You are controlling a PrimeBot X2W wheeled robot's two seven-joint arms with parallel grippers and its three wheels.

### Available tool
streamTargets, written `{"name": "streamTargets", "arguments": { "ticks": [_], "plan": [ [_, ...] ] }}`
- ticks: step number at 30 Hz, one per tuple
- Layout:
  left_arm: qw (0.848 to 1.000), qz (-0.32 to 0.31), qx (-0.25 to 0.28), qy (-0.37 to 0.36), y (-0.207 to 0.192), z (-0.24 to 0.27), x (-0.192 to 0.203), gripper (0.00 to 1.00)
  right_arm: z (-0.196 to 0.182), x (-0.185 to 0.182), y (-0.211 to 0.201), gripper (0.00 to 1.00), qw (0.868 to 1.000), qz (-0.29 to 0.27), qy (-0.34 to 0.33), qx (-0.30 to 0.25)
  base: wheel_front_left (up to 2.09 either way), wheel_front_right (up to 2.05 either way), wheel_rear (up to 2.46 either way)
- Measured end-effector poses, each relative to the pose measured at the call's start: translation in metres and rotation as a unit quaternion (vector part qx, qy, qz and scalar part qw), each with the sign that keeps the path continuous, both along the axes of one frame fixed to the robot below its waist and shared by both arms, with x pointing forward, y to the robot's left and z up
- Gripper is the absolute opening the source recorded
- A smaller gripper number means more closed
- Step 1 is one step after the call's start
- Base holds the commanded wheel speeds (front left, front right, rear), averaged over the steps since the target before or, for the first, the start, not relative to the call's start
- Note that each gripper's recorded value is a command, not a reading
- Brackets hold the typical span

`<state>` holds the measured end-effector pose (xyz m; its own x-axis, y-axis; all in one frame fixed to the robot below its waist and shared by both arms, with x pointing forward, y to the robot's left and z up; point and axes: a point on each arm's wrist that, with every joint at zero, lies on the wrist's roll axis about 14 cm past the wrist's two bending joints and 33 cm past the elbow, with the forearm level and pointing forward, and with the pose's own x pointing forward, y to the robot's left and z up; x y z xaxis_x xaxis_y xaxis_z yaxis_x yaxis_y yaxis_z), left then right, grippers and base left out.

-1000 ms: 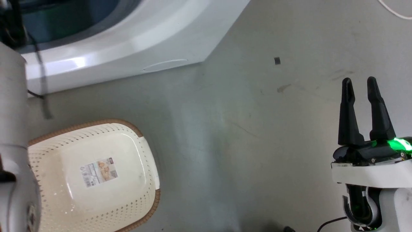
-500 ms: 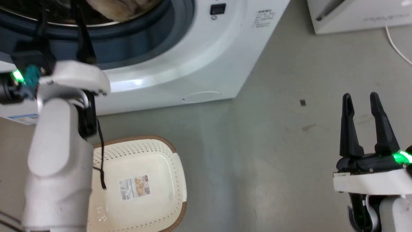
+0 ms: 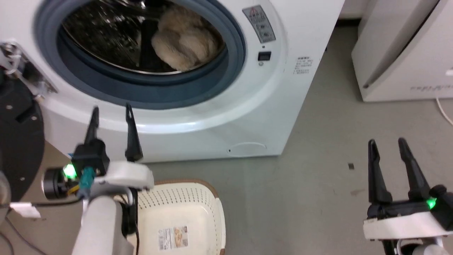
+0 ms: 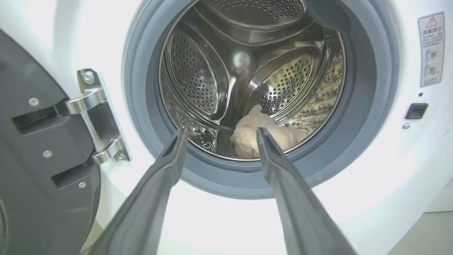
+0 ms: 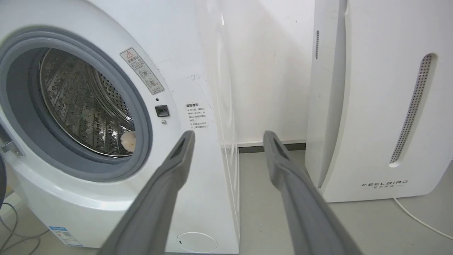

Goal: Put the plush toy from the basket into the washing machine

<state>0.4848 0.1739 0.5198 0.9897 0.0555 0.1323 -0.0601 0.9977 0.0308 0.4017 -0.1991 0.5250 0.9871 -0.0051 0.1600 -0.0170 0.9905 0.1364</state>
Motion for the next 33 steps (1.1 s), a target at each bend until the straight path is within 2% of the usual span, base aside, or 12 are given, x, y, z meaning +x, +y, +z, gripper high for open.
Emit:
{"name": "streamTargets", "arguments": {
  "ticks": [10,20,21,33],
  "plan": [
    [1.0,0.002,-0.001,0.028,0.008,-0.013,-0.075,1.0,0.01,-0.033,0.011,1.0,1.0,0.015,-0.009,-0.014,0.0,0.0,0.0],
    [1.0,0.008,-0.003,0.023,0.016,-0.01,-0.115,1.0,0.015,-0.05,0.018,1.0,0.999,0.027,-0.016,-0.015,0.0,0.0,0.0],
    [1.0,0.009,-0.003,0.025,0.017,-0.011,-0.117,0.0,0.014,-0.051,0.019,0.0,0.999,0.027,-0.015,-0.015,0.0,0.0,0.0],
    [1.0,0.009,-0.004,0.029,0.017,-0.011,-0.116,0.0,0.013,-0.05,0.019,0.0,0.999,0.028,-0.009,-0.016,0.0,0.0,0.0]
  ]
}}
